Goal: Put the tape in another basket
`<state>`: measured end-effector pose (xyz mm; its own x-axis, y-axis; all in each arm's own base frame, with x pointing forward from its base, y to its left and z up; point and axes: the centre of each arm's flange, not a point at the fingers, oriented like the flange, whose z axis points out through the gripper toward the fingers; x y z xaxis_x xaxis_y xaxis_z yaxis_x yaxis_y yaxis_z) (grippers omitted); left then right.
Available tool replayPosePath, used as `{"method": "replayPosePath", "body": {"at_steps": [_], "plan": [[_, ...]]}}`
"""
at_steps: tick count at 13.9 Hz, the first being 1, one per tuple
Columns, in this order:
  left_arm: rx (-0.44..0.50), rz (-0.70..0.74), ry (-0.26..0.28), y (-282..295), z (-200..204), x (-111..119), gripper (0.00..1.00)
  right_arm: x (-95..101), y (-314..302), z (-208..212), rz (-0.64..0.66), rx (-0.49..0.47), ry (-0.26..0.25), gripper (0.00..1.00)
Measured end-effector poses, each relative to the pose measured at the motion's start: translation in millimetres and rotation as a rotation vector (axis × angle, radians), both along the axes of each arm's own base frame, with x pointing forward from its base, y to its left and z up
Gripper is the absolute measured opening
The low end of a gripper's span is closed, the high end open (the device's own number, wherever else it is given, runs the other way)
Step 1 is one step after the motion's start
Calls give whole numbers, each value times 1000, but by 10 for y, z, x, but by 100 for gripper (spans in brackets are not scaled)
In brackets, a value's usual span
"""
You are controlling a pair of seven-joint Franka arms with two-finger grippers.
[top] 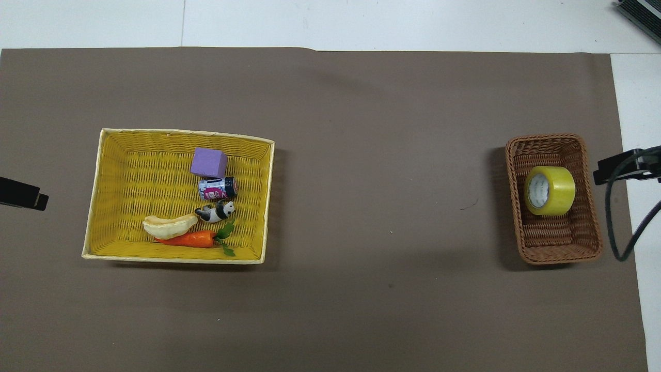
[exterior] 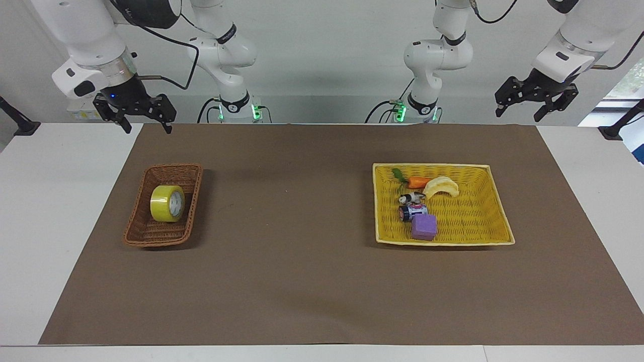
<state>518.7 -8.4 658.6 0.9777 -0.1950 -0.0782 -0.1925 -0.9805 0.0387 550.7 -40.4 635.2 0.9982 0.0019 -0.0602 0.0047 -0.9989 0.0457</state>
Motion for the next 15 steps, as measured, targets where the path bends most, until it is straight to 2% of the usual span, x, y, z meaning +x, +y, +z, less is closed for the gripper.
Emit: {"method": "replayPosePath", "body": {"at_steps": [4, 15], "plan": [[0, 12, 7, 64, -40, 0, 100, -19, -199, 0, -36, -1, 0, 100], [-1, 21, 8, 115, -41, -8, 100, -6, -71, 0, -13, 0, 0, 100]]}}
